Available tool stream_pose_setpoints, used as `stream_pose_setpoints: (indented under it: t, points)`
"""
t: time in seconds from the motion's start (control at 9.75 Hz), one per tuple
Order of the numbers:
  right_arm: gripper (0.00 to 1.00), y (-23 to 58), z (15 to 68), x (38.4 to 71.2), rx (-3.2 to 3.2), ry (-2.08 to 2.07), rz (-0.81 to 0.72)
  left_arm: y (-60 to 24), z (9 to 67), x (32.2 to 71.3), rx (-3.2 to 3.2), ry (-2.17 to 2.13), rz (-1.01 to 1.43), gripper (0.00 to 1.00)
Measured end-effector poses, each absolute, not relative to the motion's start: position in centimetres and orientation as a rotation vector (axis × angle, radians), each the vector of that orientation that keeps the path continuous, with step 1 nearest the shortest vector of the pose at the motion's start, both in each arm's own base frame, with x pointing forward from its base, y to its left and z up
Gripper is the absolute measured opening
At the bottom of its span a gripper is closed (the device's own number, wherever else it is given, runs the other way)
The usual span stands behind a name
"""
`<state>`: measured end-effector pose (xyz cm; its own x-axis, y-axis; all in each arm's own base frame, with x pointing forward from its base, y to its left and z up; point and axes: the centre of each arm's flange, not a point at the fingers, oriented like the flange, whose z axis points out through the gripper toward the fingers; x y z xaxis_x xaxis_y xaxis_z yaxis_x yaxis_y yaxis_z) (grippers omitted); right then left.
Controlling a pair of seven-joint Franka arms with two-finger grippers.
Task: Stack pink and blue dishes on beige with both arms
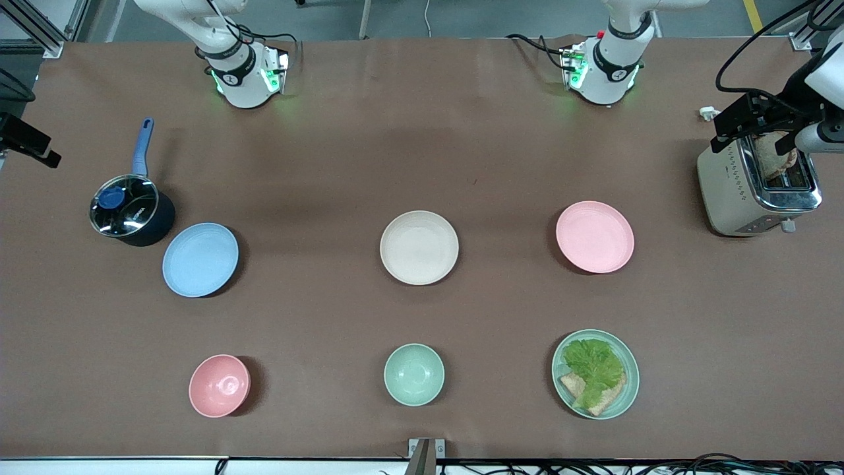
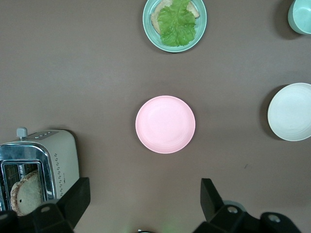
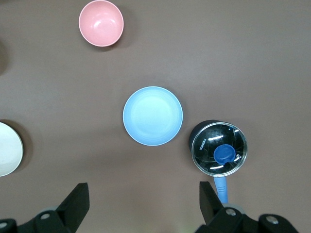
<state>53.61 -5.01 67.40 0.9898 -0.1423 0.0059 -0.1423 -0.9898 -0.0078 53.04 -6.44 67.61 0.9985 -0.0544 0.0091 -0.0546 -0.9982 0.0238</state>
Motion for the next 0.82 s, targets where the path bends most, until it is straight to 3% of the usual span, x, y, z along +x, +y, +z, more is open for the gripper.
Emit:
stream_pose_setpoints:
  t: [0.62, 0.82]
  points:
    - [1.0, -5.0, 67.4, 53.6, -3.126, 0.224, -0.006, -6.0, 67.2, 53.3, 3.117, -0.077, 0.01, 0.98]
    - [1.0, -5.1, 66.2, 53.8, -3.12, 0.208, 0.041, -4.5, 63.9, 54.5, 3.114, -0.15, -0.033, 0.98]
